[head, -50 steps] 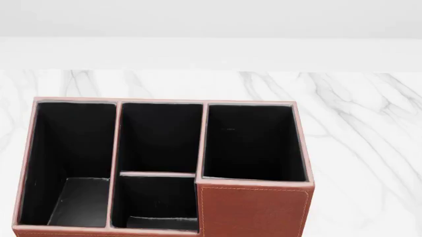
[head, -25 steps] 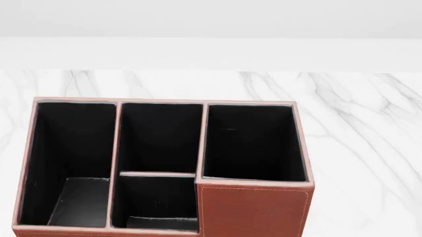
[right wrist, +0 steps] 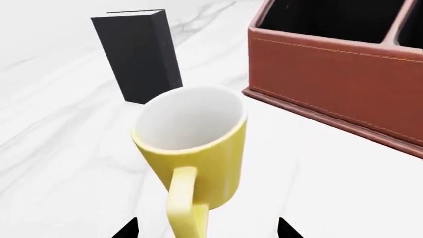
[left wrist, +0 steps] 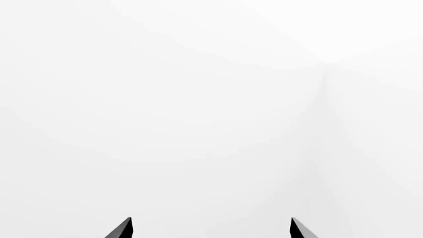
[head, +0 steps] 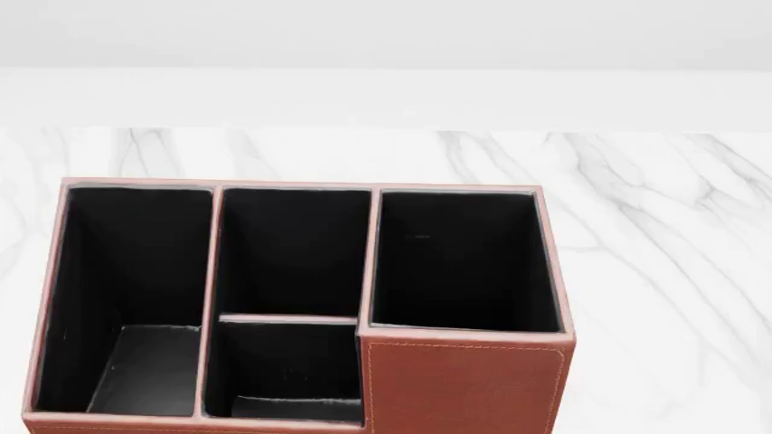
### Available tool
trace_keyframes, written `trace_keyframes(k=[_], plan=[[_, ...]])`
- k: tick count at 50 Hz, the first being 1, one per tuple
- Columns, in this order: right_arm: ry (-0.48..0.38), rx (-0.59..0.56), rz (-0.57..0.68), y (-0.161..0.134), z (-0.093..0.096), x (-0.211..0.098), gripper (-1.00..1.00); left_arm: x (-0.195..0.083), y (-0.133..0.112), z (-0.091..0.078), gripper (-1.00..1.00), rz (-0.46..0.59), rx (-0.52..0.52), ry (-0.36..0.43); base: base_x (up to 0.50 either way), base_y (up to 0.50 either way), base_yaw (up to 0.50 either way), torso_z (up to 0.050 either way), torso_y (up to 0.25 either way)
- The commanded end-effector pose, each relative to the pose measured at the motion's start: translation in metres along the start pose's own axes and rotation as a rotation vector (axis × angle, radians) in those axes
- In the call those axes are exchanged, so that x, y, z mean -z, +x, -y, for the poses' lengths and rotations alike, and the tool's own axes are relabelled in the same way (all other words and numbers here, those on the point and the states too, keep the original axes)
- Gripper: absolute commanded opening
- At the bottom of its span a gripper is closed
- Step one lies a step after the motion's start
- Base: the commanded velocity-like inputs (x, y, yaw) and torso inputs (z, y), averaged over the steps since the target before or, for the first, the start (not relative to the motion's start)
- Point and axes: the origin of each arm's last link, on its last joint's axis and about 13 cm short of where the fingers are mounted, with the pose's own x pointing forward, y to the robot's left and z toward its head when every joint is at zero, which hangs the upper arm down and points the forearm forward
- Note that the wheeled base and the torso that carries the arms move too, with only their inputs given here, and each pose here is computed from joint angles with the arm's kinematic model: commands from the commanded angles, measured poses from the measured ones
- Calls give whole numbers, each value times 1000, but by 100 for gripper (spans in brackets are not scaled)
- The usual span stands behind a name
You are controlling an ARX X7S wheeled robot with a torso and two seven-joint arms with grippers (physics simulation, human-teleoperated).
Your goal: Pick up the yellow and white mug and place it to the right of the caddy.
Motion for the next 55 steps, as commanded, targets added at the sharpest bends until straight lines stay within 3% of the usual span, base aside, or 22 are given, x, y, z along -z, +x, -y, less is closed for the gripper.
trace_keyframes(k=[1,13,36,51,54,55], plan=[[11,-7,-16,3,0,4,100,0,0,0,100,0,1,-1,0,0,0,0,0],[30,18,-44,12,8,21,100,0,0,0,100,-1,2,-2,0,0,0,0,0],[-155,-89,-65,19,1,19,100,0,1,1,100,-4,2,-5,0,0,0,0,0],[-148,-89,-65,28,6,16,100,0,0,1,100,-4,4,-3,0,0,0,0,0],[-108,-83,-56,28,6,16,100,1,0,2,100,-6,5,-3,0,0,0,0,0],[-104,-82,-51,28,7,16,-100,1,1,2,100,-5,5,-3,0,0,0,0,0]])
